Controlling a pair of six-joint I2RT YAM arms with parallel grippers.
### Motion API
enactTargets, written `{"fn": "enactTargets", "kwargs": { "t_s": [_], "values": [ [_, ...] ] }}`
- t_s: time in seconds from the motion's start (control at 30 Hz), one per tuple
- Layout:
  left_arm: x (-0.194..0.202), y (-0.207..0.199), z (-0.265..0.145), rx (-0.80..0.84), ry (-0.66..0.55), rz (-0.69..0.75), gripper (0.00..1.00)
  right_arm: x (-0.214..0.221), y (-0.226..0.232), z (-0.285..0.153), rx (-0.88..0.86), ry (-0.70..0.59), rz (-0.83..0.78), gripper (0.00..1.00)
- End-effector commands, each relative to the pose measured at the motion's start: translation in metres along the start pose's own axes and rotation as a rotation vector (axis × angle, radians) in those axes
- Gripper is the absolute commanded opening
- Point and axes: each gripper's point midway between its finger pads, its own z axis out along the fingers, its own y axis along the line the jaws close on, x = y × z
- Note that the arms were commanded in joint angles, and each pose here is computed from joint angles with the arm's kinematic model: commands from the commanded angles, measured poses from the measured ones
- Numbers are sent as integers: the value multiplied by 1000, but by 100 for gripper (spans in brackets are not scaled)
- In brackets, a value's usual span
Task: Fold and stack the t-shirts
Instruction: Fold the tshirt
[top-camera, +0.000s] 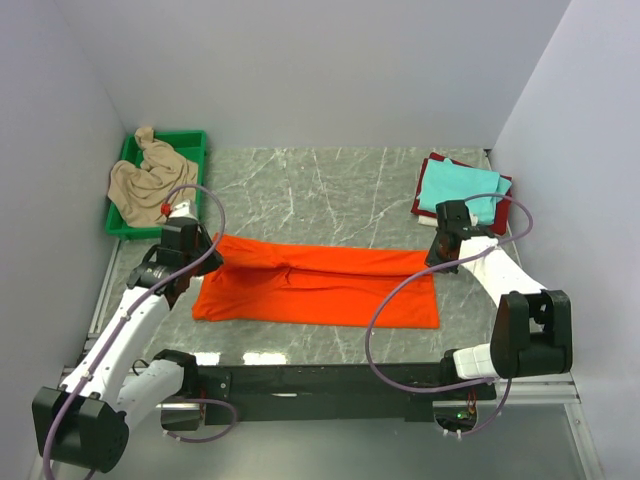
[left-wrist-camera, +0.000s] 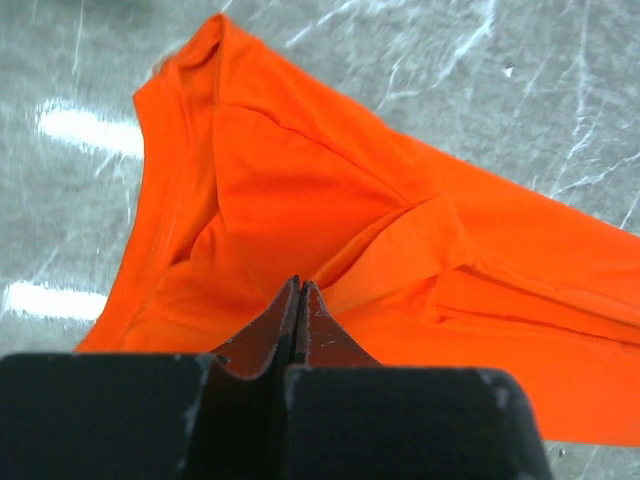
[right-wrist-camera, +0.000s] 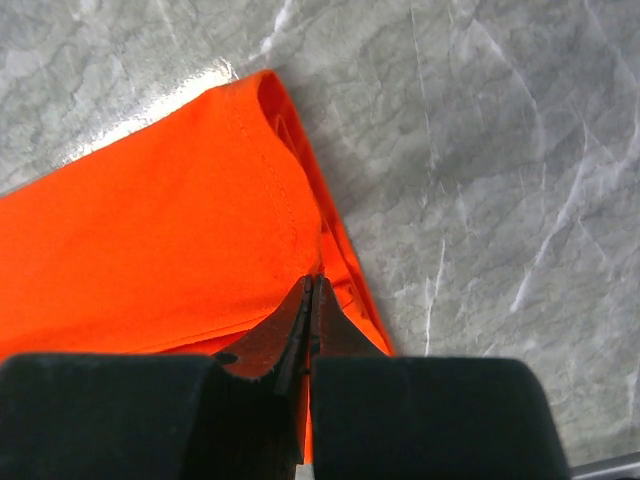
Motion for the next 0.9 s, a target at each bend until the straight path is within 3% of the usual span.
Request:
{"fn": "enactTargets", "kwargs": {
  "t_s": [0.0,0.17,0.2,0.23,0.27,0.3,0.37,0.47,0.63,0.87],
  "values": [
    [6,7,-2,-40,11,-61,0,2,-7,-4,21,-8,31,0],
    [16,13,-2,-81,58,-108,2,20,-13,-1,43,40,47,1],
    [19,13,-2,-84,72,-113,6,22,-13,-1,42,47,49,12],
    [20,12,-4,-79,80,-122,13,24,-14,-2,42,52,48,18],
    [25,12,-7,-84,102,-142,33,25,-13,-4,40,53,47,22],
    [26,8,-13,-59,106,-155,40,25,-13,-6,38,51,46,31],
    [33,7,-20,-44,124,-186,53,21,-12,-14,28,30,48,37],
    [29,-1,-34,4,97,-223,62,9,-8,-27,5,-8,46,40],
    [27,-8,-21,48,87,-201,65,-13,18,-44,-88,-74,15,41],
    [14,-28,25,107,89,-144,67,-5,89,-48,-262,-60,-69,40]
  ]
}}
